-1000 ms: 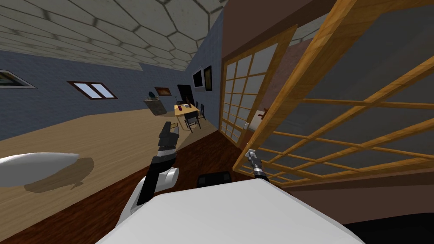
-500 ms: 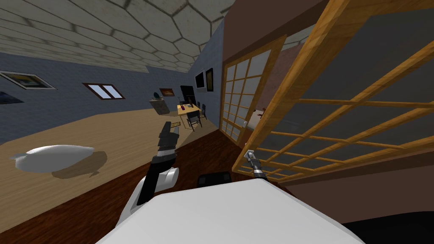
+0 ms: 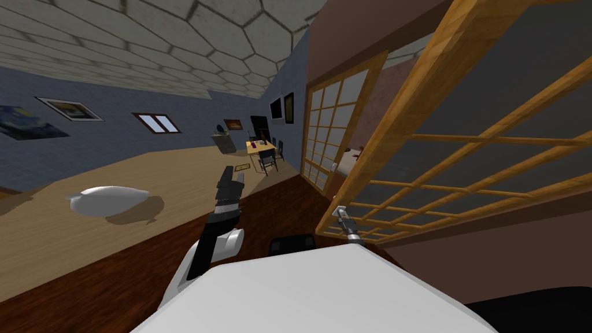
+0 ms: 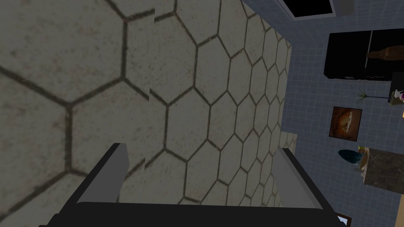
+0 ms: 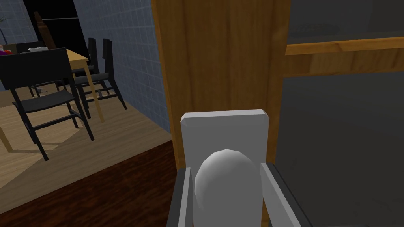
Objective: Pull the door open
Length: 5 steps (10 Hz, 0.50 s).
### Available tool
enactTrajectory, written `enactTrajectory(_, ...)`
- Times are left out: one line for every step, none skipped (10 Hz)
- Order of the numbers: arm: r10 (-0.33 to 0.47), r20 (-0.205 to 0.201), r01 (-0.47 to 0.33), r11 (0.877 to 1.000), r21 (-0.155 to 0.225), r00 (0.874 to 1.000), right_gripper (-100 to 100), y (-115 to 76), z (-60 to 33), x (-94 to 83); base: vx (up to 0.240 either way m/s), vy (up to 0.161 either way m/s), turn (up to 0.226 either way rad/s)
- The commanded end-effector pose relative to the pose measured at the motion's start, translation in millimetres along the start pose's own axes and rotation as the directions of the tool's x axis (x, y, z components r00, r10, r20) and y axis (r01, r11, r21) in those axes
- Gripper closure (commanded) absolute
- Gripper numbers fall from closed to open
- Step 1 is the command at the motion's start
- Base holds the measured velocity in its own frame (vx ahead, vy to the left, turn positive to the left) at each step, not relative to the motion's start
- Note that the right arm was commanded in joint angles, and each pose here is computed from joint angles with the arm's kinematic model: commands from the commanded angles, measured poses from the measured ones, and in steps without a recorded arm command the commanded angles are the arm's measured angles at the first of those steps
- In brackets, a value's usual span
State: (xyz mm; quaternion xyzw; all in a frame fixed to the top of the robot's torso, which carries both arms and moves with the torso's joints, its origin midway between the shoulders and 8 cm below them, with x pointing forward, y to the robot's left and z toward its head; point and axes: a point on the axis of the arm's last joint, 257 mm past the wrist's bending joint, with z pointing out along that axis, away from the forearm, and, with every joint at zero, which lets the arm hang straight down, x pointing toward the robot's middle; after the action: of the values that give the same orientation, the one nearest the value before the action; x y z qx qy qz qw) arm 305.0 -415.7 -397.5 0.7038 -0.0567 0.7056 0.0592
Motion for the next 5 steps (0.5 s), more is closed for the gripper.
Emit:
enactTrajectory(0.002,0.002,-0.002,1.000,0.025,1.000,100,-3.4,-7.2,-0.7,-0.202,-0.046,0.069)
enactTrajectory(0.002,0.002,-0.002,0.999,0.038,1.000,100,-5.2,-10.1,-0.5,-0.185,-0.051,0.077)
enactTrajectory(0.003,0.003,-0.003,0.999,0.052,1.000,100,-7.2,-13.3,-0.4,-0.190,-0.027,0.059)
enactTrajectory(0.003,0.006,-0.003,0.999,0.046,1.000,100,-9.0,-10.3,-1.3,-0.089,-0.003,0.015)
enactTrajectory(0.004,0.008,-0.004,0.998,0.061,1.000,100,-10.0,-15.1,-2.6,-0.156,-0.014,0.105)
